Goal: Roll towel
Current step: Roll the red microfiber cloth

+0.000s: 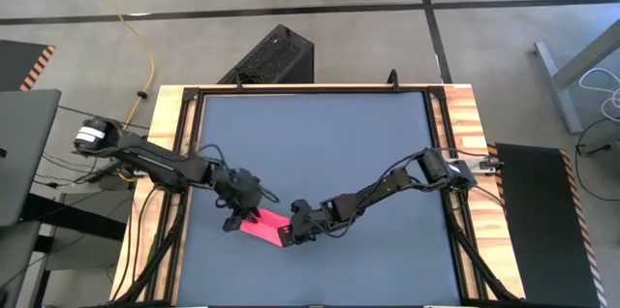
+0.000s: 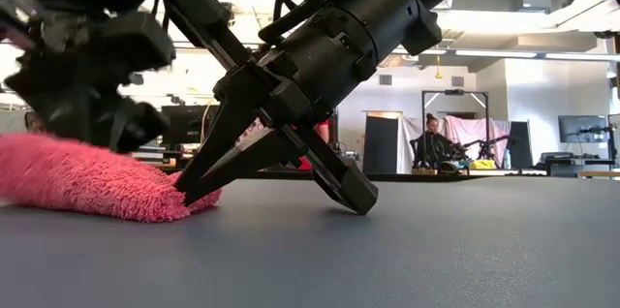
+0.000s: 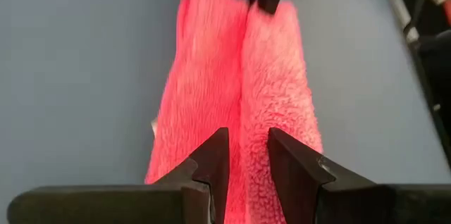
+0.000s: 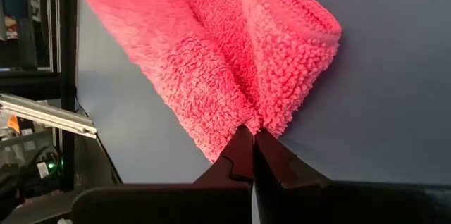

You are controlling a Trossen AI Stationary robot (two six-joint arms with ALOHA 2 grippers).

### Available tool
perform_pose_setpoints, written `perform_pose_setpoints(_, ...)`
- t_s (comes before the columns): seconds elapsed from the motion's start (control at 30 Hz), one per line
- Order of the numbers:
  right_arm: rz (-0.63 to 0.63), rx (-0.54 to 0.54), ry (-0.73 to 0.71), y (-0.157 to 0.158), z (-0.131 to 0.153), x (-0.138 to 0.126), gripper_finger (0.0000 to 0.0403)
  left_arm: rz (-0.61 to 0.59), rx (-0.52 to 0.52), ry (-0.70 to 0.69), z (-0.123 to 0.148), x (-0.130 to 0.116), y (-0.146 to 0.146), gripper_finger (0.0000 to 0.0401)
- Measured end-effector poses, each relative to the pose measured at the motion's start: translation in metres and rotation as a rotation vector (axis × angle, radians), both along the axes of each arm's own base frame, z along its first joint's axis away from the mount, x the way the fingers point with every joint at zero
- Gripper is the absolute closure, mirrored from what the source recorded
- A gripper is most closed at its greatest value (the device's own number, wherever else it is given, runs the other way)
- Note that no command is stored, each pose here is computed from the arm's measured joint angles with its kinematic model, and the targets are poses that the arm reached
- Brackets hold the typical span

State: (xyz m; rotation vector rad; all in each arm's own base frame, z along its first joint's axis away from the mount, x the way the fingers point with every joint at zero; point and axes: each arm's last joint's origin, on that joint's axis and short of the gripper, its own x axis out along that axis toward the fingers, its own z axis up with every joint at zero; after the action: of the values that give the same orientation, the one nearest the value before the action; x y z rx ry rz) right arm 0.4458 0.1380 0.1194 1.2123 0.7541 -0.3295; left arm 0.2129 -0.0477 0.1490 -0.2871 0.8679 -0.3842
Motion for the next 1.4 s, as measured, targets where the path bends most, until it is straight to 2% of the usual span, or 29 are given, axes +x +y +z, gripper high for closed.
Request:
perform_pose_setpoints(0.13,0.005,-0.007,-0.006,-0.001,0.000,0.001,0.0383,-0.023,-0.022,0.096,-0.015,0.000,-0.010,0.0315)
perform_pose_setpoints(0.3,0.004,-0.003,-0.019,-0.001,0.001,0.002,0.0356,-0.022,-0.035,0.115,-0.017,0.000,-0.014,0.0320)
perform_pose_setpoints(0.43,0.014,-0.016,-0.027,-0.002,0.004,0.002,0.0333,-0.017,-0.036,0.130,-0.017,-0.001,-0.014,0.0348)
perform_pose_setpoints(0.63,0.086,-0.117,-0.055,-0.008,0.013,0.002,0.0321,-0.041,-0.019,0.164,-0.023,-0.005,-0.018,0.0396)
perform_pose_setpoints(0.97,0.278,-0.204,-0.113,-0.010,0.023,0.002,0.0319,-0.051,-0.019,0.180,-0.025,-0.006,-0.023,0.0401)
perform_pose_setpoints(1.2,0.334,-0.251,-0.123,-0.009,0.028,0.000,0.0318,-0.053,0.001,0.176,-0.026,-0.007,-0.026,0.0401)
perform_pose_setpoints(1.4,0.360,-0.277,-0.107,-0.009,0.027,-0.001,0.0281,-0.059,0.013,0.174,-0.026,-0.008,-0.028,0.0401)
